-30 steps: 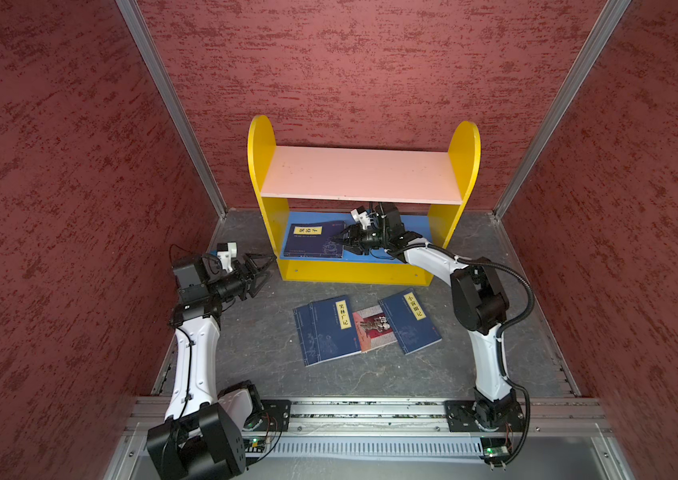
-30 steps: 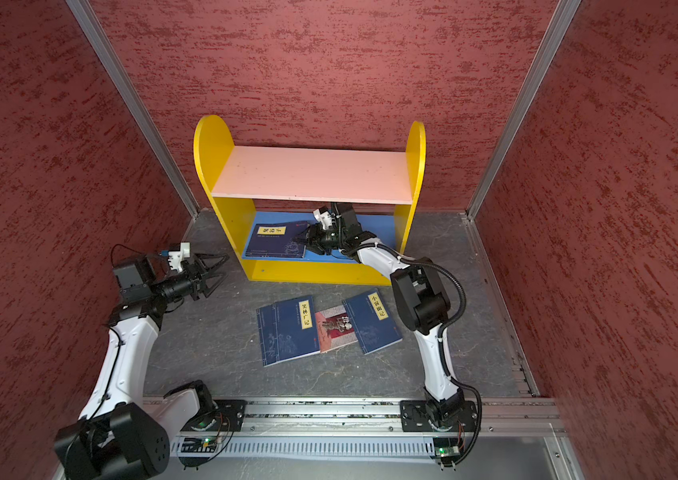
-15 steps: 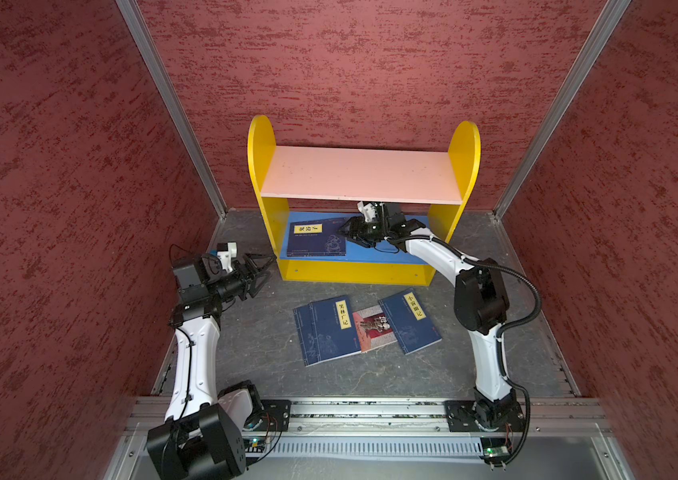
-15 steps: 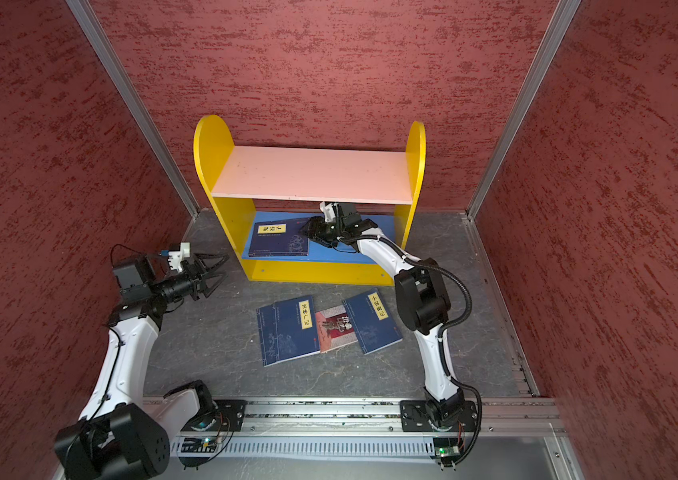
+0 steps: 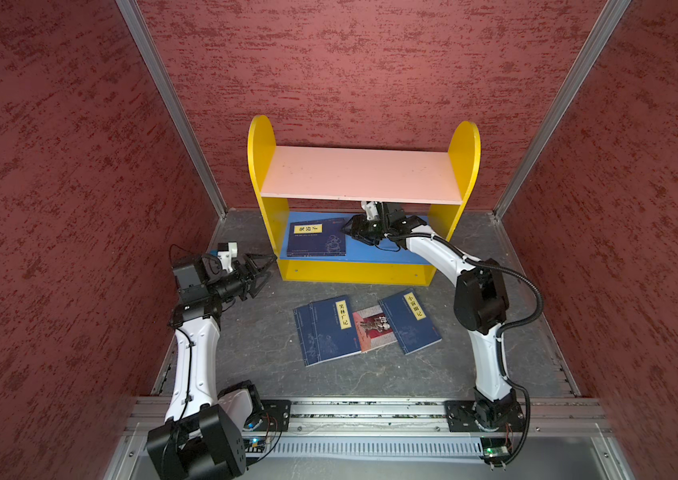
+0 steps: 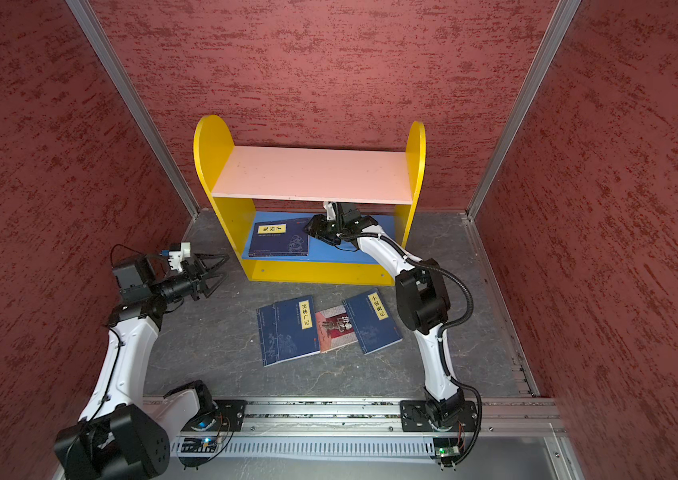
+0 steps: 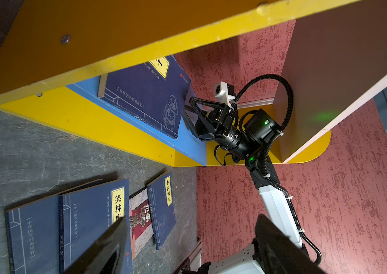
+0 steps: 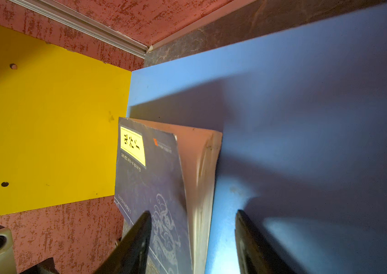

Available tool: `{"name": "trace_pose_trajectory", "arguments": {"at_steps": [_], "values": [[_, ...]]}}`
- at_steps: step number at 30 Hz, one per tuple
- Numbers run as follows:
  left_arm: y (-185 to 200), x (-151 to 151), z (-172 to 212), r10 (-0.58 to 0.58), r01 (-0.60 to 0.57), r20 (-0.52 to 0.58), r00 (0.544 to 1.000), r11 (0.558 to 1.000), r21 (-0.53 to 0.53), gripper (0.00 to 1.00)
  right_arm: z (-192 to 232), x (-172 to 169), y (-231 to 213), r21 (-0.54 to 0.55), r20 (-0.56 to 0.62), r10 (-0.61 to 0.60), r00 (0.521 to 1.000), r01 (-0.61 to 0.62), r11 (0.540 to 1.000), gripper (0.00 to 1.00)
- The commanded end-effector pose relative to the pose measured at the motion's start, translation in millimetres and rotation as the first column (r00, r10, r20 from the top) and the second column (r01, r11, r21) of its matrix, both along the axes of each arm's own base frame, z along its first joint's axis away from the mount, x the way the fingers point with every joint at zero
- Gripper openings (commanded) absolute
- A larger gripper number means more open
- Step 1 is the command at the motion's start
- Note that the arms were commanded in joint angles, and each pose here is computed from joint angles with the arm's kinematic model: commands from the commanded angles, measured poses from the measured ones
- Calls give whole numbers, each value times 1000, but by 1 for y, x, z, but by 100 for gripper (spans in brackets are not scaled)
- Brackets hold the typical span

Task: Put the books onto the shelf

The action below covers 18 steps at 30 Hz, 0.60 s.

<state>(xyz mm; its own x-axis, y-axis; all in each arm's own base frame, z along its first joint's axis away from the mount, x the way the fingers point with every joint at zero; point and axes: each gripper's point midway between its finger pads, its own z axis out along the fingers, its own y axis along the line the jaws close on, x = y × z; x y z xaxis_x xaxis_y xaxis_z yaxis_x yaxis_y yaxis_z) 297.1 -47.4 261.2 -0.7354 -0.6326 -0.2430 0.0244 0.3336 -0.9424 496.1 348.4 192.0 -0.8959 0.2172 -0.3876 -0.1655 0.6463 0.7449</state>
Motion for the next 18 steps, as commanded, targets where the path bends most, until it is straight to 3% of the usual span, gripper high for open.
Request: {"name": "trace_pose_trajectory", "arguments": {"at_steps": [1,10,18], "values": [[0,-5,2,-6,6,21,1000,1000,10,85,-5,5,5,-23,3,9,1000,-8,1000,54],[2,-6,2,-4,4,22,1000,1000,8,85,-9,3,20,-39,3,46,999,-46,998,40],[3,-7,0,-2,2,18,1000,1000,3,85,-7,-3,31,-22,-4,67,998,-67,997,38]]}}
